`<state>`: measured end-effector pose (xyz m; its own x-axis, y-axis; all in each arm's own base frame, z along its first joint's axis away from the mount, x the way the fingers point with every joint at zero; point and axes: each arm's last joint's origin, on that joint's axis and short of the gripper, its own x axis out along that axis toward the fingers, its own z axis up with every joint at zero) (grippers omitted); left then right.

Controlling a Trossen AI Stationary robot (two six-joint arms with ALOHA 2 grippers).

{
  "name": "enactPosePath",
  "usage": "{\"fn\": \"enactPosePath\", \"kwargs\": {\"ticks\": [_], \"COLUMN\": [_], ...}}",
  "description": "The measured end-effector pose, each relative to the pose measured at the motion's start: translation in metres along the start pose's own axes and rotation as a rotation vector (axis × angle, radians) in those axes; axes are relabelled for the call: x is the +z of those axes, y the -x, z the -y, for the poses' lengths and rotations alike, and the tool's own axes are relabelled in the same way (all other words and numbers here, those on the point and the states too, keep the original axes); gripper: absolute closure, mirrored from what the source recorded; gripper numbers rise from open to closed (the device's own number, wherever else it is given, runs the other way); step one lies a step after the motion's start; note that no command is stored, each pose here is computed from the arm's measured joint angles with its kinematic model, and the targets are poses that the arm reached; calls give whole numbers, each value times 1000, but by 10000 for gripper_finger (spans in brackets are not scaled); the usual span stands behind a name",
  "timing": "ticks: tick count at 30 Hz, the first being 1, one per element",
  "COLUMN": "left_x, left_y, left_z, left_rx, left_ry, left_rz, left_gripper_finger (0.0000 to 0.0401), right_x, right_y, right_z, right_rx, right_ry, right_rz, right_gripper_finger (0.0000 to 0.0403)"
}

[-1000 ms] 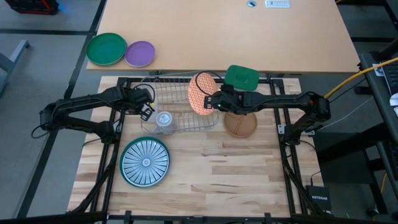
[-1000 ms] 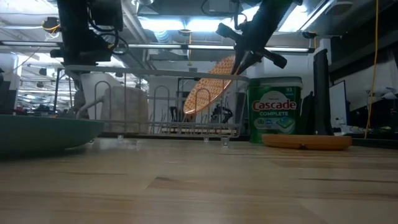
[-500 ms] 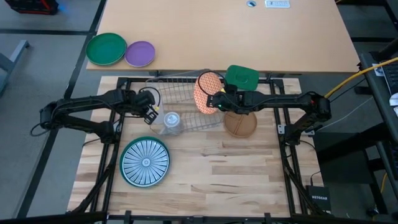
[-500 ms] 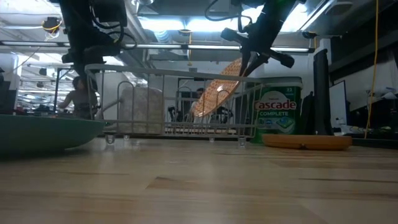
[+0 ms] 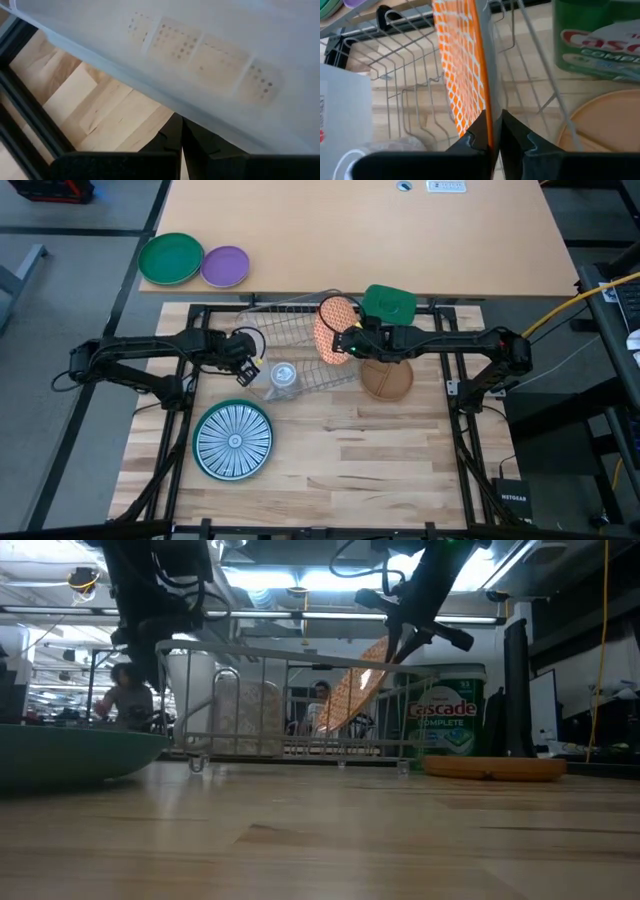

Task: Sort dishes
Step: Put the orange plate in the dish rack

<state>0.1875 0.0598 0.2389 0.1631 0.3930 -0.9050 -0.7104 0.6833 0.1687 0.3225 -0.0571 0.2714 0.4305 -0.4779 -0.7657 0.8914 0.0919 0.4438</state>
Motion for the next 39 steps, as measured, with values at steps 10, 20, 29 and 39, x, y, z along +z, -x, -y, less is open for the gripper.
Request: {"fn": "enactPosePath", "kwargs": {"ticks": [10, 20, 29, 39], "left_x": [2, 2, 0, -2], "left_y": [-10, -10, -9, -9], "left_z": [5, 5, 4, 3], "left_rx": [19, 19, 30, 34], "left_ry": [-41, -67, -79, -126], "left_rz": [-41, -43, -67, -83], "left_gripper_finger": [400, 400, 400, 400], "right_x": [-4, -6, -8, -9], "right_y": [0, 0, 0, 2], "right_z": [-2, -2, -3, -8], "right_rx": [43, 58, 81, 151], "right_ry": [31, 39, 81, 98], "right_rz": [-117, -194, -264, -306], "right_gripper_finger": [350, 348, 345, 278]}}
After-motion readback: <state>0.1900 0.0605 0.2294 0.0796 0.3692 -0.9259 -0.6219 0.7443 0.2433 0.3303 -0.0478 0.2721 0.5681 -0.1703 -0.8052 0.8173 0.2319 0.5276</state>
